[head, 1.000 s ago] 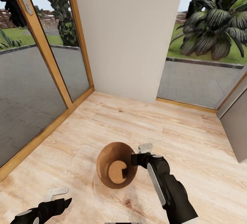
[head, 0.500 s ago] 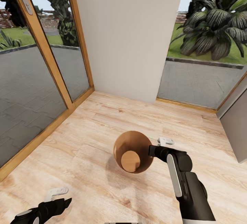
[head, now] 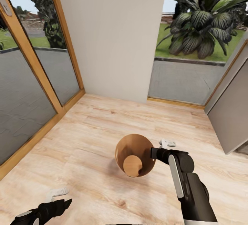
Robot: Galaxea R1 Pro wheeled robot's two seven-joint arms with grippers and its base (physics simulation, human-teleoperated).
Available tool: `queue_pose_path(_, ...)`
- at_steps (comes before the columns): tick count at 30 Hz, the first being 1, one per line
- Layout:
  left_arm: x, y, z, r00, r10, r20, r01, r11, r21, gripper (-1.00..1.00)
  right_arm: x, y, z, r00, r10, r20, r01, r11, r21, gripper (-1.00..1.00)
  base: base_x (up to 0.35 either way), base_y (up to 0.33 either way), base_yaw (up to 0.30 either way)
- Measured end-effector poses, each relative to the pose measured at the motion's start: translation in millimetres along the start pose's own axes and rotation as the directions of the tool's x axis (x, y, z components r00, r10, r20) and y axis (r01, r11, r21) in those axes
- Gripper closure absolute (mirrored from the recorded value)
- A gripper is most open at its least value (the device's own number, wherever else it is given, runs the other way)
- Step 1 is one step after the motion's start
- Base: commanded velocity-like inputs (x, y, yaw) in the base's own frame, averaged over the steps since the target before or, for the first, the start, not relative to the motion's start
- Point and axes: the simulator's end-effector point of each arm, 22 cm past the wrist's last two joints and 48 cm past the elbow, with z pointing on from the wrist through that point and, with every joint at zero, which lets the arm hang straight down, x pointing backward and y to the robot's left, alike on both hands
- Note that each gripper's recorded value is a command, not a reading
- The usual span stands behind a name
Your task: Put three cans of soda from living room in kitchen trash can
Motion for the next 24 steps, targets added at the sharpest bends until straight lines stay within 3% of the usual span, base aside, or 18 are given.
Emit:
queue_pose_path(10, -2, 0, -1.5, 1.0, 0.0, 0.006, 0.0, 1.0, 0.001, -1.0, -3, -9, -3.0, 1.0, -0.004, 0.008, 0.004, 1.0, 0.013, 1.0, 0.0, 0.0, -0.279)
queue_pose_path(14, -3, -2, -2.2, 1.0, -0.003, 0.009, 0.003, 1.0, 0.005, -1.0, -5, -21, -4.8, 1.0, -0.024, 0.011, 0.024, 0.998, 0.052, 1.0, 0.0, 0.0, -0.258)
queue_pose_path(18, -5, -4, -3.2, 1.0, 0.0, 0.014, 0.0, 1.0, 0.012, -1.0, -6, -14, -6.0, 1.0, -0.008, 0.015, 0.008, 1.0, 0.021, 1.0, 0.0, 0.0, -0.248)
queue_pose_path(24, -9, -15, -6.0, 1.0, 0.002, 0.026, -0.004, 0.999, 0.052, -1.0, -9, -19, -8.5, 1.0, -0.019, 0.02, 0.019, 0.999, 0.041, 1.0, 0.0, 0.0, -0.244)
